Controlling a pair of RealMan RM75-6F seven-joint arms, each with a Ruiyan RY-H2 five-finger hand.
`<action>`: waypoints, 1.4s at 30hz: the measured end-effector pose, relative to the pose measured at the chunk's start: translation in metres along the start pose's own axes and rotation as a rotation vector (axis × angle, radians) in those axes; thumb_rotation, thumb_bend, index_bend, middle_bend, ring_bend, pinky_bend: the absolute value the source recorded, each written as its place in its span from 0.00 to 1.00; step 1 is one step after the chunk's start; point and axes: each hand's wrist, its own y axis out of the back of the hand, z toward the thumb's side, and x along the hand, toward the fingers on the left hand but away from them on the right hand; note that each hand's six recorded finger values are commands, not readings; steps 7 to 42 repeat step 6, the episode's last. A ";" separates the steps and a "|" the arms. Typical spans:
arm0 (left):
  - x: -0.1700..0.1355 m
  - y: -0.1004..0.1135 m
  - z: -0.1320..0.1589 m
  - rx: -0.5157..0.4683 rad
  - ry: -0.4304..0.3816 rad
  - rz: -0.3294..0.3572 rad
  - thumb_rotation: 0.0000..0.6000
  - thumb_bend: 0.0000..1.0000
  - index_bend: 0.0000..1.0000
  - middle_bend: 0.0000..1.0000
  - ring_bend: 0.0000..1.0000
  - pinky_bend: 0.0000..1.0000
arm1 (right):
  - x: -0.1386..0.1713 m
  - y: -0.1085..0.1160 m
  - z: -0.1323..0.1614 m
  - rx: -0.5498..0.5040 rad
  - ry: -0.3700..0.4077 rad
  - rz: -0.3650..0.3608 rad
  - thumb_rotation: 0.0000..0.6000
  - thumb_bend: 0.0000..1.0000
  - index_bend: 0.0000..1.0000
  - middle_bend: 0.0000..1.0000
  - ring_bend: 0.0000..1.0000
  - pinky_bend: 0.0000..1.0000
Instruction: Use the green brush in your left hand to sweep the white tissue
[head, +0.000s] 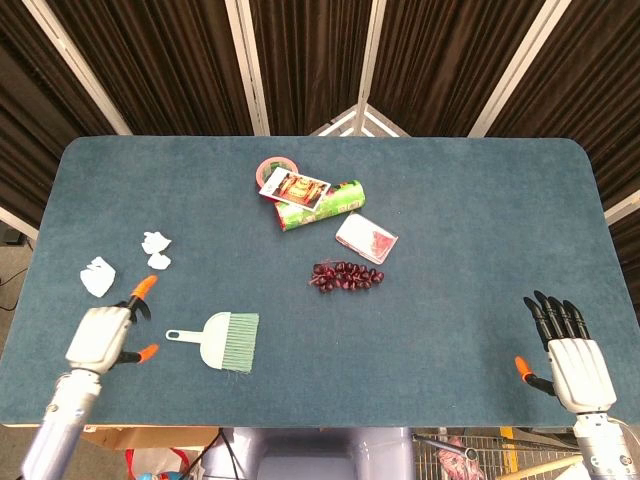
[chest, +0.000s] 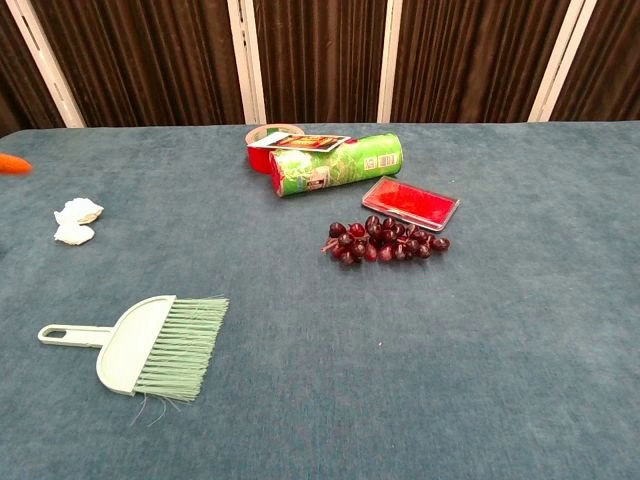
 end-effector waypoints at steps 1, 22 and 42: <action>-0.004 0.005 -0.003 -0.002 -0.006 0.017 1.00 0.04 0.00 0.00 0.01 0.11 | 0.000 0.000 0.000 0.002 0.002 -0.002 1.00 0.32 0.00 0.00 0.00 0.00; -0.029 0.033 -0.023 0.069 -0.039 0.133 1.00 0.04 0.00 0.00 0.00 0.00 | 0.001 0.000 0.002 0.020 0.011 -0.013 1.00 0.32 0.00 0.00 0.00 0.00; -0.029 0.033 -0.023 0.069 -0.039 0.133 1.00 0.04 0.00 0.00 0.00 0.00 | 0.001 0.000 0.002 0.020 0.011 -0.013 1.00 0.32 0.00 0.00 0.00 0.00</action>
